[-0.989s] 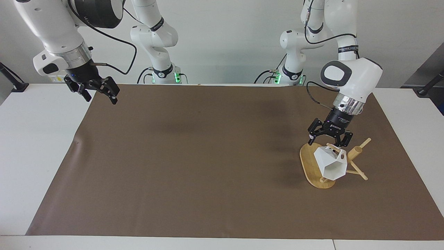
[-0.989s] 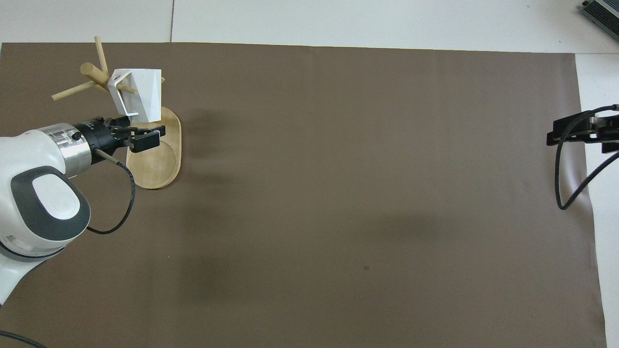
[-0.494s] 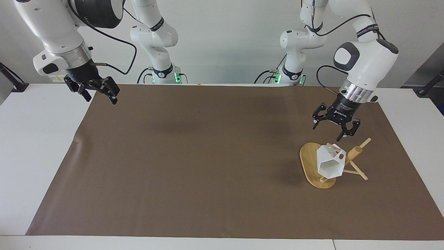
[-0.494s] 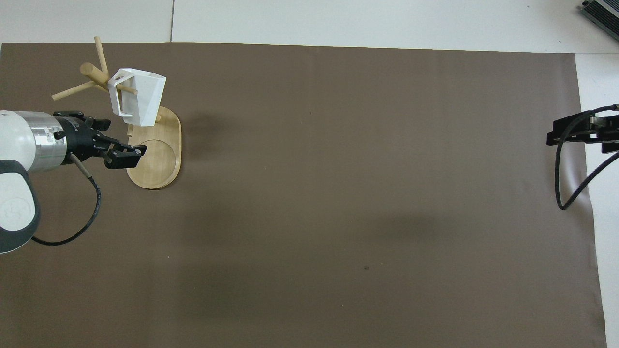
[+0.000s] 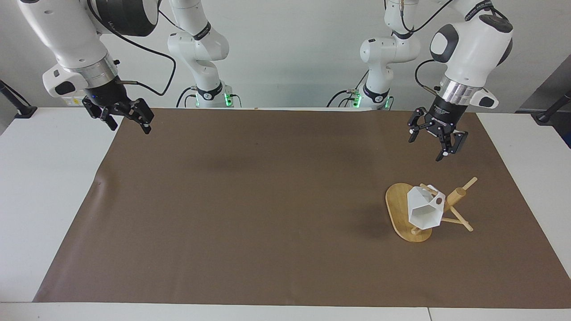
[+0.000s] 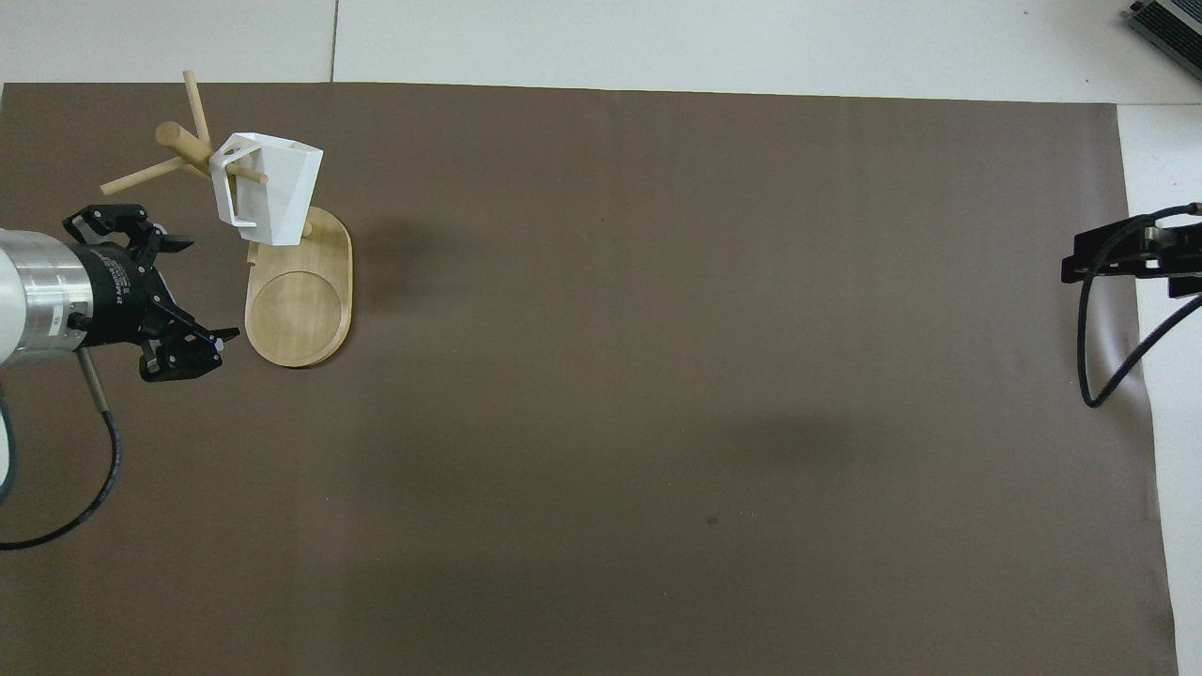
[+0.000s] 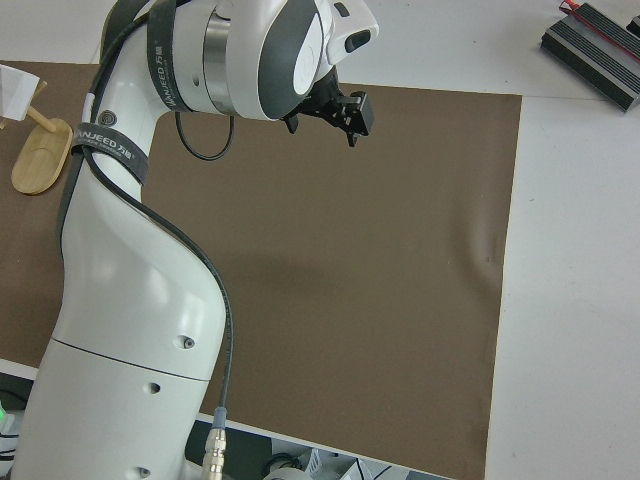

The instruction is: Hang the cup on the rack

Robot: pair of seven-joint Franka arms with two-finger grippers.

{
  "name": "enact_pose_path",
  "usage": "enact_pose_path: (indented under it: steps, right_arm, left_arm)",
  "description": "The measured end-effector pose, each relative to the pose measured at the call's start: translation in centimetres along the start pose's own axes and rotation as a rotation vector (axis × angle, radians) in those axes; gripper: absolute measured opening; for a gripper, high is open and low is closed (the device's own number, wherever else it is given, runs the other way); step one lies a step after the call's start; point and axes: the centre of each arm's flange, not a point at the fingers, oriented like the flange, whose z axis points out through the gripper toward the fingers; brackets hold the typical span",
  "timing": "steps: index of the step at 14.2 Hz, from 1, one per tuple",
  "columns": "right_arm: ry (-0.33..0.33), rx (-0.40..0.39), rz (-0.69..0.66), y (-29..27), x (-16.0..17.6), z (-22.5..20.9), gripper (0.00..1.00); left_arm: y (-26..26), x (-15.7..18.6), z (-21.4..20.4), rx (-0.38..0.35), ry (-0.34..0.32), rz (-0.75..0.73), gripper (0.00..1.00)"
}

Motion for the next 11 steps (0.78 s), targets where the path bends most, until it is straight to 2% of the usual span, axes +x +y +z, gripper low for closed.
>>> enact_pose_path:
  steps: [5,11]
  right_arm:
    - [0.0,0.0,0.0,0.0,0.0,0.0,1.0]
    - [0.0,0.0,0.0,0.0,0.0,0.0,1.0]
  left_arm:
    - [0.2,1.4,-1.2,0.041,0.008,0.545,1.0]
    - [2.0,5.1,-3.8,0.056,0.009,1.037,1.0]
